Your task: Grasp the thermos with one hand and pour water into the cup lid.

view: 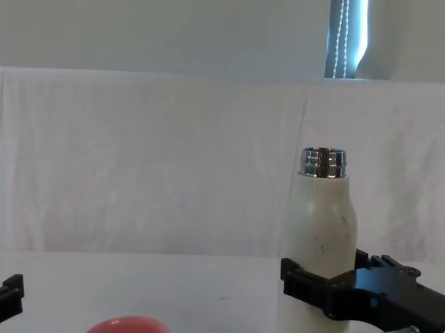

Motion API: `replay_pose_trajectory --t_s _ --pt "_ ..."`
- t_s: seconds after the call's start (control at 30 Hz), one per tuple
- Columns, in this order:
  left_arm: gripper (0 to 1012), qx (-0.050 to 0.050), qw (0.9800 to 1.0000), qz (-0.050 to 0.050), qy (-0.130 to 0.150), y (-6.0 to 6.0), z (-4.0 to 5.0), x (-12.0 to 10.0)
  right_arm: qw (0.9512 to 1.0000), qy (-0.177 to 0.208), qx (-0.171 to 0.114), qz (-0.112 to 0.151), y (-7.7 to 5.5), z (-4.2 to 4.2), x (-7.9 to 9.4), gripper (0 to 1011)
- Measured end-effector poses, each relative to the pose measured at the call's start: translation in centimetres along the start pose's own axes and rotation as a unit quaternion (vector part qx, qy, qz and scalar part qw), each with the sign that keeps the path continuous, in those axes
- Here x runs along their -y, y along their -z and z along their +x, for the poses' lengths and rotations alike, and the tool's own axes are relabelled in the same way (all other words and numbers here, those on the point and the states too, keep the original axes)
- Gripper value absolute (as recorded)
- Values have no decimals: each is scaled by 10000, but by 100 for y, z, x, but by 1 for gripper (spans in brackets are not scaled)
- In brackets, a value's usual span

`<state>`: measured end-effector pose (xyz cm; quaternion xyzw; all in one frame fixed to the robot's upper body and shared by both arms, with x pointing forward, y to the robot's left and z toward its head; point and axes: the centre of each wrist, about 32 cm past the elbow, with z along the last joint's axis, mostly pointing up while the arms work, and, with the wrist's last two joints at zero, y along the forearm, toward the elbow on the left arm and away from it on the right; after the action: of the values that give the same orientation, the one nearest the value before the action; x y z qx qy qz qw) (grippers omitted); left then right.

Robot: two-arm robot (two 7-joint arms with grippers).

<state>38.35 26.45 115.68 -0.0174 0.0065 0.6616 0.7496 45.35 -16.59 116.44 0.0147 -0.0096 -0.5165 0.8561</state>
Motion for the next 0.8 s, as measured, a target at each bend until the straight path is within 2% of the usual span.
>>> replay_pose_trajectory --t_s 0.8 --pt "1001 0 10000 0 0 0 0 0 10000 -35 -84 10 24 24 -163 1001"
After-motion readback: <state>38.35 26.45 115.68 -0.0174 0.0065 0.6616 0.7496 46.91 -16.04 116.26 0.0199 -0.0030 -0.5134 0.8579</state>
